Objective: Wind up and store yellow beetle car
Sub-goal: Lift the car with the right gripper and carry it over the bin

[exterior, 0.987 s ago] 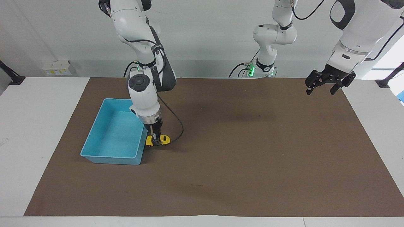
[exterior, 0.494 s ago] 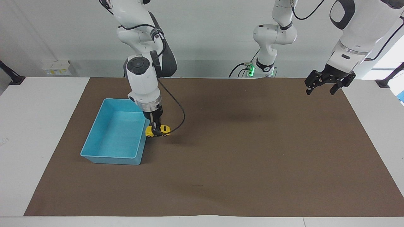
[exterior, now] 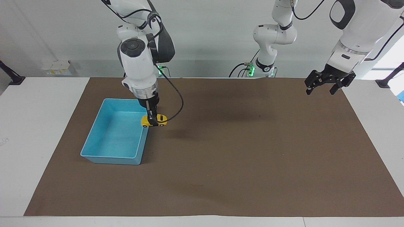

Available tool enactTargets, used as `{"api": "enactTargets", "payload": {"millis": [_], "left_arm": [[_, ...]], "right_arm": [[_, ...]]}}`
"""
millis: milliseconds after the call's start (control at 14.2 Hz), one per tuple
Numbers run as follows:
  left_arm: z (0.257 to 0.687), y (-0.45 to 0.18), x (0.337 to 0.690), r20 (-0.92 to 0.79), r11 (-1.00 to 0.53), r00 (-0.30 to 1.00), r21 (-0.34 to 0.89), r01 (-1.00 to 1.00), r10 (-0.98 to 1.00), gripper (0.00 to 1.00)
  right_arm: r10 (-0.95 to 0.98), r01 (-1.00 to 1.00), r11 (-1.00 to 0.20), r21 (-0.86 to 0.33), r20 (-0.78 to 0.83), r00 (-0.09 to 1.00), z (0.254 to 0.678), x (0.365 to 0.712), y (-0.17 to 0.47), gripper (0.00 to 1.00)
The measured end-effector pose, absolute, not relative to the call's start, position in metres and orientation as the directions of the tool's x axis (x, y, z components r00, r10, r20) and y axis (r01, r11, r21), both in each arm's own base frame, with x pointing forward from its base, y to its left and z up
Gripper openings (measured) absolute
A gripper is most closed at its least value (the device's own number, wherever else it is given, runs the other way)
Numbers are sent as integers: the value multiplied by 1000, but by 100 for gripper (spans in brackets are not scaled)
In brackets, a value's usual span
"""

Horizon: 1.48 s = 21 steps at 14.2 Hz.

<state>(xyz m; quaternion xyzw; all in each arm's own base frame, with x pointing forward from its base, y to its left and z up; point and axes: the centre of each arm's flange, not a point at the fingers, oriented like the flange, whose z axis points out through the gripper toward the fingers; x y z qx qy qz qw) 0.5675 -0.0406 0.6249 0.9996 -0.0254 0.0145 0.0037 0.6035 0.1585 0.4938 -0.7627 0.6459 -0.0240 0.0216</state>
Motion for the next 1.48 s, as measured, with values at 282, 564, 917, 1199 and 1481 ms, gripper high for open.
{"api": "enactTargets", "payload": {"millis": [282,564,917,1199,1481], "left_arm": [[625,-41,567,29,-999,998,7,-52,-51,100],[625,-40,568,29,-999,998,7,-50,-50,100],[625,-30,568,30,-999,999,6,-32,-32,100],[627,-26,569,38,-1000,999,6,-27,-27,100],[642,-35,564,70,-999,997,8,-45,-45,100]], "right_arm": [[-983,-980,-186,-66,11,186,497,605,156,48],[-967,-965,-256,-62,18,256,499,607,146,48],[-914,-913,-406,-39,28,405,497,612,111,48],[-820,-820,-572,-6,24,572,495,614,77,48],[-688,-688,-725,18,8,725,492,615,41,48]]}}
